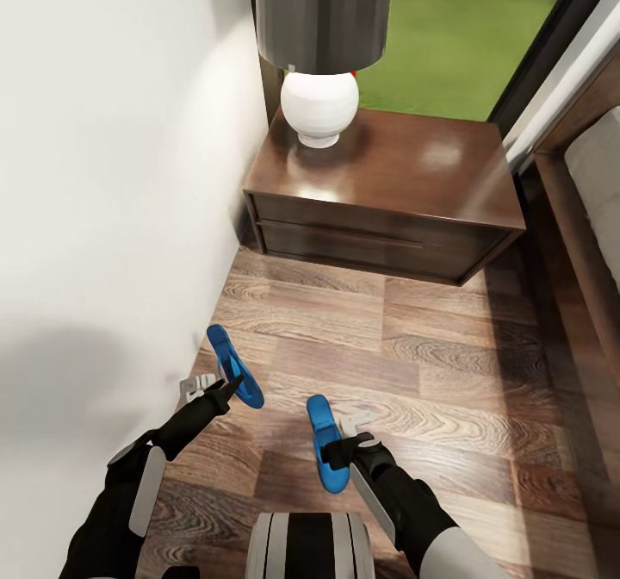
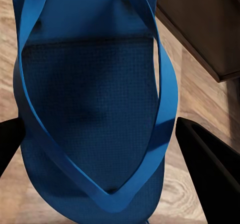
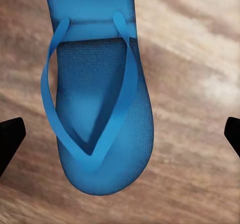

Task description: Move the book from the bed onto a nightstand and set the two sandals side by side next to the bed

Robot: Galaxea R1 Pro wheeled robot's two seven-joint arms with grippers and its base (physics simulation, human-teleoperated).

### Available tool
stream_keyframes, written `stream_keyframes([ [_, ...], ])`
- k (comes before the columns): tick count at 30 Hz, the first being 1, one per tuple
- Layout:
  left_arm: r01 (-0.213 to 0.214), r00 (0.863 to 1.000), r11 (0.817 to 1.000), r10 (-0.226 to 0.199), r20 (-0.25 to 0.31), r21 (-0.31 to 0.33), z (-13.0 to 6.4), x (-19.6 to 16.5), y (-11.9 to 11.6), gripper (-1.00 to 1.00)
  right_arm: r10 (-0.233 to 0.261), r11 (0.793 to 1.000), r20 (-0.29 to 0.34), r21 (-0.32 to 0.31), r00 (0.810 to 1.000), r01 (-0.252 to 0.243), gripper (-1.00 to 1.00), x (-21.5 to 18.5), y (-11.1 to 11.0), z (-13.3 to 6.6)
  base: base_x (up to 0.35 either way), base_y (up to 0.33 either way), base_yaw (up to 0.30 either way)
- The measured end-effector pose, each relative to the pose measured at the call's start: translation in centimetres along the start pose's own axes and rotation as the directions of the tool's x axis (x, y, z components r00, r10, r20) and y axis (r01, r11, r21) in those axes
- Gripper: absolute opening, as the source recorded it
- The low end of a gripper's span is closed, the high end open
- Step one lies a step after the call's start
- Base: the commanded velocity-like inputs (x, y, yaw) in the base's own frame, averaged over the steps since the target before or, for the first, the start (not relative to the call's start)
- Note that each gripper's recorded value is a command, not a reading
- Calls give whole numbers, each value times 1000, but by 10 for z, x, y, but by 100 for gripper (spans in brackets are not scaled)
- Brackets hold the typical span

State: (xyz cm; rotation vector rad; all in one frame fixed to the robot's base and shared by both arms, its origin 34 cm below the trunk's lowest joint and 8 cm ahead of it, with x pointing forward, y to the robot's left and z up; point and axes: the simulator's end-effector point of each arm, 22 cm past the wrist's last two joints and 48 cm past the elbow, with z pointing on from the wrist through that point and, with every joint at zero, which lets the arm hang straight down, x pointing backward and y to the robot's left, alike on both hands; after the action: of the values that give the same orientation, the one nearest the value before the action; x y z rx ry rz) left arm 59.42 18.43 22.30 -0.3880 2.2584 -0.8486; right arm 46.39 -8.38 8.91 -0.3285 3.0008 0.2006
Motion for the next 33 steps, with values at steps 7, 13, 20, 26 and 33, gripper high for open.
stream_keyframes([
  [7, 0, 1000, 1000, 0, 0, 0, 0, 0, 0, -100, 0, 1000, 0, 0, 1000, 0, 100, 0, 0, 0, 0, 0, 0],
  [13, 0, 1000, 1000, 0, 0, -1, 0, 0, 0, -100, 0, 1000, 0, 0, 1000, 0, 100, 0, 0, 0, 0, 104, 0],
  [20, 0, 1000, 1000, 0, 0, 0, 0, 0, 0, -100, 0, 1000, 0, 0, 1000, 0, 100, 0, 0, 0, 0, 43, 0],
  [26, -1, 1000, 1000, 1, 1, -1, 0, 0, 0, -100, 0, 1000, 0, 0, 1000, 0, 100, 0, 0, 0, 0, 2, 0],
  [33, 8, 1000, 1000, -8, -16, -10, 2, 10, 7, -100, 3, 1000, -19, -4, 1000, -3, 100, 9, 1, 7, 0, 0, 0],
])
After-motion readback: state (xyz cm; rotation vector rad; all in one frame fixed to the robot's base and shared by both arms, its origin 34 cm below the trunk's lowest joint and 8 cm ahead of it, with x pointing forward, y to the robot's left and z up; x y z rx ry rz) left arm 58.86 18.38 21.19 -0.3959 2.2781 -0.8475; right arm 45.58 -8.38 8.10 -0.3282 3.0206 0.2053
